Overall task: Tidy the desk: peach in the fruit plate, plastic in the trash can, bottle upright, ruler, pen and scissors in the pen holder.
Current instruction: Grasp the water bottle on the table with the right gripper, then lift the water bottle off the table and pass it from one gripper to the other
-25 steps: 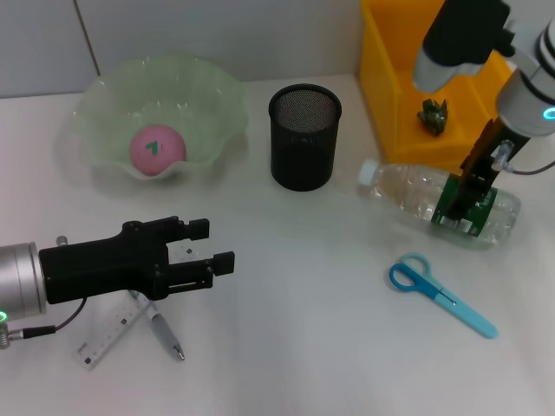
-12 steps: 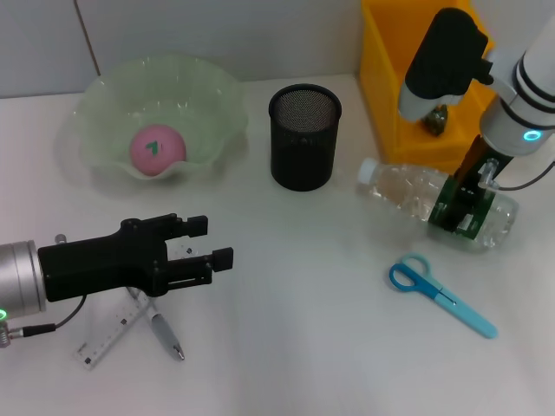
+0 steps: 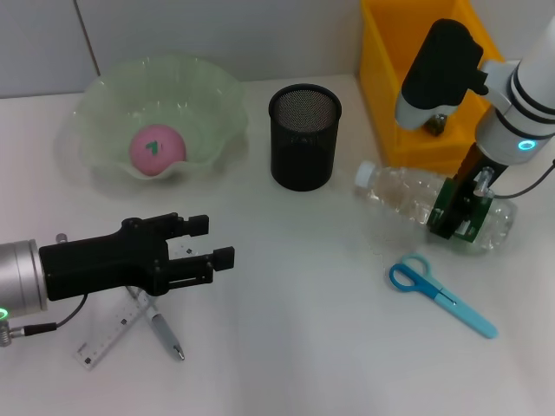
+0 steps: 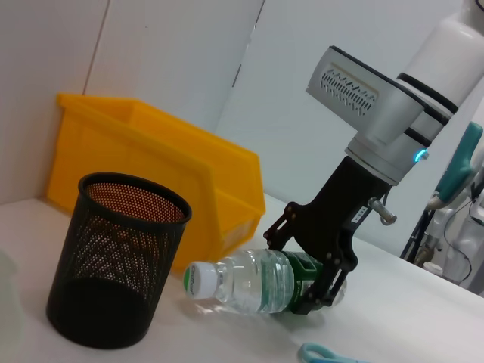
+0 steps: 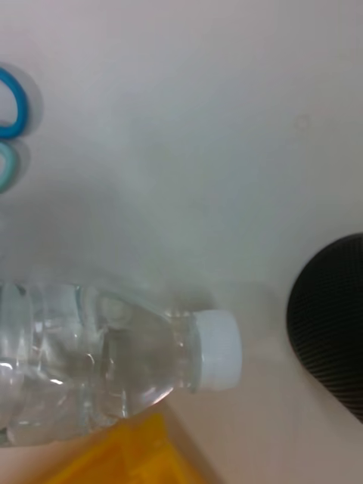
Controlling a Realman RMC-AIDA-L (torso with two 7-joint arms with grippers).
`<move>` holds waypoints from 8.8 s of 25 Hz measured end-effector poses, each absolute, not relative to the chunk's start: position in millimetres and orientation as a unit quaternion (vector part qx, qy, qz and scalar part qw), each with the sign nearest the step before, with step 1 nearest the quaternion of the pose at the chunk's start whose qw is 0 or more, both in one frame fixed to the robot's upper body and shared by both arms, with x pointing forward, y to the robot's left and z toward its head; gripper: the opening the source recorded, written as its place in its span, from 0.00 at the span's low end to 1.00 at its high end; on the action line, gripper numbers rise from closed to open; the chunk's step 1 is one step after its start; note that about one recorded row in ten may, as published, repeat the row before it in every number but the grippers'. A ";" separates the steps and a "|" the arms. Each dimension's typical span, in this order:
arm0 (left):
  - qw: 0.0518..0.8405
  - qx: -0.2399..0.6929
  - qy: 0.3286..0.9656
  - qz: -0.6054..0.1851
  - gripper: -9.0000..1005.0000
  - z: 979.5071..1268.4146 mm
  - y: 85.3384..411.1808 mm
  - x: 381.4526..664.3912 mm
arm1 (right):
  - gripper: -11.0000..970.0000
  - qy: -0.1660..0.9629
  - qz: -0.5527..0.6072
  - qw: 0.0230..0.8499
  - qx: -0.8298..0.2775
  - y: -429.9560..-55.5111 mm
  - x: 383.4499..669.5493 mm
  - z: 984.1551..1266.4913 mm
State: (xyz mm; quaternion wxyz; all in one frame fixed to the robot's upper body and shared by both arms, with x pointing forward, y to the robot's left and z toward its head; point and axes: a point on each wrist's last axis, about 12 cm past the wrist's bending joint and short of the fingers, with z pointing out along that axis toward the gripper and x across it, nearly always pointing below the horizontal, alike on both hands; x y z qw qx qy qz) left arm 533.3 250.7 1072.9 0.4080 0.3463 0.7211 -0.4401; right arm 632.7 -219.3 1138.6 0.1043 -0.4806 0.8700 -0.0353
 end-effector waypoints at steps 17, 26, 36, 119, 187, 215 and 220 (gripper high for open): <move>0.409 0.348 0.721 -0.438 0.75 1074.3 252.4 534.5 | 0.84 0.870 -0.033 0.105 -0.480 -217.2 631.9 1132.0; 0.409 0.348 0.721 -0.438 0.75 1074.5 252.1 534.7 | 0.84 0.870 -0.029 0.101 -0.481 -214.7 630.7 1127.3; 0.411 0.348 0.720 -0.437 0.74 1075.1 252.4 535.1 | 0.82 0.868 -0.028 0.102 -0.486 -213.1 630.2 1128.6; 0.578 0.237 0.580 -0.523 0.74 1106.8 253.4 533.3 | 0.80 0.601 0.425 0.481 -0.476 -156.9 580.0 1106.2; 0.604 0.264 0.565 -0.496 0.45 1103.2 250.9 532.1 | 0.81 0.596 0.425 0.469 -0.494 -151.6 578.0 1107.0; 0.597 0.266 0.577 -0.490 0.45 1102.5 252.0 535.8 | 0.81 0.603 0.398 0.486 -0.492 -156.3 587.2 1112.2; 0.597 0.265 0.580 -0.487 0.45 1102.3 252.9 536.6 | 0.81 0.604 0.396 0.487 -0.491 -156.4 588.0 1112.9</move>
